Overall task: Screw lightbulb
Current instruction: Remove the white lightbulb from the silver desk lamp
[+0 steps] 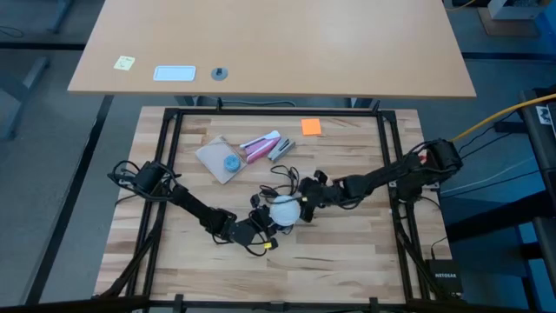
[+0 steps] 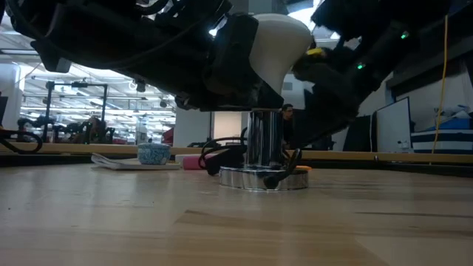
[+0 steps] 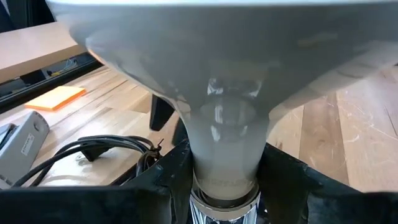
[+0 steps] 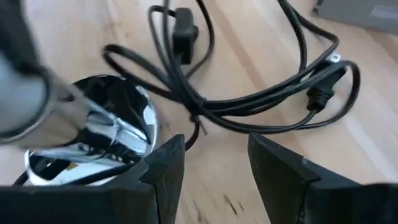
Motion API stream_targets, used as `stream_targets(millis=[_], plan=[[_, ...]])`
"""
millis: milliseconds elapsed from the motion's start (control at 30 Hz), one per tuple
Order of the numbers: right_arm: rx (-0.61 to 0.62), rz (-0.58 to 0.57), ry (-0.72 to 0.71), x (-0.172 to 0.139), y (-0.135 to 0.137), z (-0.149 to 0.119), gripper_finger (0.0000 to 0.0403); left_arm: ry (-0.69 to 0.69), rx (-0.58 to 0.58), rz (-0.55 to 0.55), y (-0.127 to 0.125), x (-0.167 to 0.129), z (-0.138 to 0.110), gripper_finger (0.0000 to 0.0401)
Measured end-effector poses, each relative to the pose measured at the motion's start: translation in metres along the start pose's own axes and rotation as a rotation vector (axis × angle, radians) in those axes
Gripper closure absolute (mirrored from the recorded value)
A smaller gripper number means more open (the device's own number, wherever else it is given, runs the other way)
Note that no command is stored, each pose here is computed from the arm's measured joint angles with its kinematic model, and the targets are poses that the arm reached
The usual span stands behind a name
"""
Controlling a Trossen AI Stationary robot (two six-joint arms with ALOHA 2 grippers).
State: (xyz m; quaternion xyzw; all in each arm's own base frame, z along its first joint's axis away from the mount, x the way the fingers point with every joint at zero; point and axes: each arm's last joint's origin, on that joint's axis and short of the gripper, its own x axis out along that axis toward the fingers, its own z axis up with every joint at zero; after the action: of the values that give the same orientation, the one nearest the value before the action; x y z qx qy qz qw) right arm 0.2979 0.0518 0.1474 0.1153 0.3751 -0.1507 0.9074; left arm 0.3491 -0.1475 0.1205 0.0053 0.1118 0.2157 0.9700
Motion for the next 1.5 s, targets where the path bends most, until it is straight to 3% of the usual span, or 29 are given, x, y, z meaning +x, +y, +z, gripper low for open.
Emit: stream_targets(millis=[267,600,1133,1500], plan=[[0.072,0.097,-0.033,0.012,0.0,0.006,0.0221,-0.002,0.001,0.0,0.0,0.0,0.0,0.026],[0.047,0.062,-0.055,0.021,0.001,0.003,0.0221,-0.002,0.001,0.001,0.0,0.0,0.0,0.026],[-0.566,0.049,-0.179,0.012,0.004,0.016,0.0221,0.008,0.022,-0.009,-0.004,-0.005,-0.002,0.026],[-0.827,0.067,-0.096,0.015,-0.002,0.009,0.0221,0.01,0.023,-0.031,-0.007,-0.008,-0.002,0.026]])
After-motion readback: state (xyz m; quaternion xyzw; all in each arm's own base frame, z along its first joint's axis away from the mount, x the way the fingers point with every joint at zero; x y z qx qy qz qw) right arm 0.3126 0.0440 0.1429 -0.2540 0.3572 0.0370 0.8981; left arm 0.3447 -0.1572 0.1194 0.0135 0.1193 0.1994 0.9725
